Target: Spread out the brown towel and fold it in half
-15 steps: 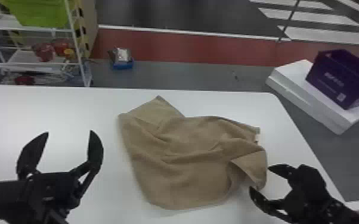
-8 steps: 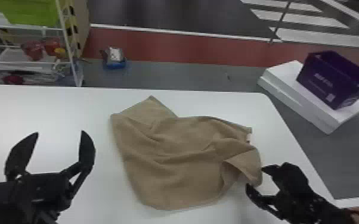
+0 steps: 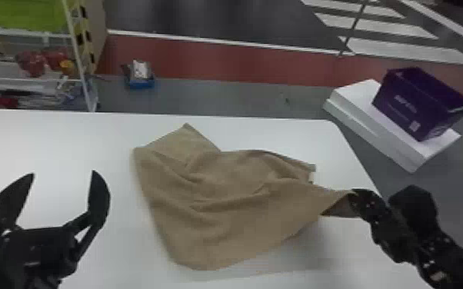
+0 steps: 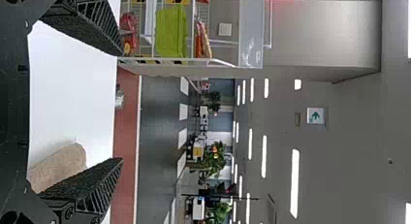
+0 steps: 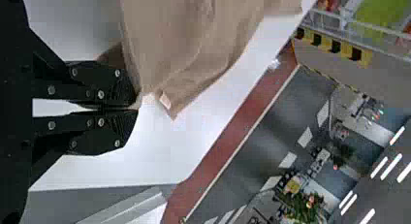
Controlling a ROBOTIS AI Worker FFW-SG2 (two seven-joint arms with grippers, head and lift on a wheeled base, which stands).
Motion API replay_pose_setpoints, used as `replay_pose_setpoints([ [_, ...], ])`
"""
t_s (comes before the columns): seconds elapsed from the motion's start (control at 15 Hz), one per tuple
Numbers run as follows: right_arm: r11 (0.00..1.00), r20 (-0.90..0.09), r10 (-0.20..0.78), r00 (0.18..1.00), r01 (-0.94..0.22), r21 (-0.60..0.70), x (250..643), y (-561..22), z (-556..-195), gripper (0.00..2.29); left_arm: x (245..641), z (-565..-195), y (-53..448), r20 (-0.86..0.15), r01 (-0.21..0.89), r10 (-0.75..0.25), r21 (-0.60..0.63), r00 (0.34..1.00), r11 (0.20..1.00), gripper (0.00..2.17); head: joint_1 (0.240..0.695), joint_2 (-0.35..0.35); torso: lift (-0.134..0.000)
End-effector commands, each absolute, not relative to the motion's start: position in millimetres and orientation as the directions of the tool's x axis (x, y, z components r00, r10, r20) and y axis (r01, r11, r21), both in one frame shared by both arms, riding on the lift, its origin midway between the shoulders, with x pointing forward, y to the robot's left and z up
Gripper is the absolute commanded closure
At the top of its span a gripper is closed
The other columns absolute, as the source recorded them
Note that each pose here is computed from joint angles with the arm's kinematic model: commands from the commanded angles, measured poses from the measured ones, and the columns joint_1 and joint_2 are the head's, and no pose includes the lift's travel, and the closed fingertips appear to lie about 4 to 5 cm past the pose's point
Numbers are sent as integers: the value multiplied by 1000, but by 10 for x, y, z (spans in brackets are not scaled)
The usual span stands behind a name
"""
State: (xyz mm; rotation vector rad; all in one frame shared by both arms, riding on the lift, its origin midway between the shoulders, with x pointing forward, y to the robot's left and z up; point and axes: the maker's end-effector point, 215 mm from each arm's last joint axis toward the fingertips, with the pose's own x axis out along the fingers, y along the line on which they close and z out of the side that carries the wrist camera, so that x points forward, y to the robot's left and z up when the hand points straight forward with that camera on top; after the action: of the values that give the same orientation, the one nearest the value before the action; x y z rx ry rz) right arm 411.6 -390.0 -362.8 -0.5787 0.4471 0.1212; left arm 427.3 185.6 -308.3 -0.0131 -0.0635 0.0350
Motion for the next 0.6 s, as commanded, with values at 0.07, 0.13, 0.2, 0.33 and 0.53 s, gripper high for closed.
replay_pose_setpoints([
  [0.07, 877, -352, 11, 936, -178, -446, 4202, -3927, -3218, 1825, 4245, -3117, 1796, 56, -17, 17, -5, 998, 1000, 124, 695, -279, -123],
  [0.13, 883, -323, 38, 946, -183, -433, 4223, -3806, -3096, 1828, 4233, -3120, 1758, 55, -6, 6, 0, 998, 1000, 124, 695, -281, -123],
  [0.2, 892, -300, 69, 951, -193, -408, 4240, -3701, -3003, 1825, 4233, -3147, 1694, 47, 23, -23, 6, 999, 1000, 120, 695, -280, -123],
  [0.33, 913, -258, 117, 959, -206, -353, 4337, -3537, -2808, 1825, 4231, -3211, 1629, 28, 55, -55, 9, 998, 998, 120, 695, -272, -123],
  [0.53, 941, -238, 162, 958, -222, -256, 4508, -3304, -2699, 1825, 4230, -3544, 1582, -80, 95, -93, 22, 992, 995, 124, 695, -249, -123],
])
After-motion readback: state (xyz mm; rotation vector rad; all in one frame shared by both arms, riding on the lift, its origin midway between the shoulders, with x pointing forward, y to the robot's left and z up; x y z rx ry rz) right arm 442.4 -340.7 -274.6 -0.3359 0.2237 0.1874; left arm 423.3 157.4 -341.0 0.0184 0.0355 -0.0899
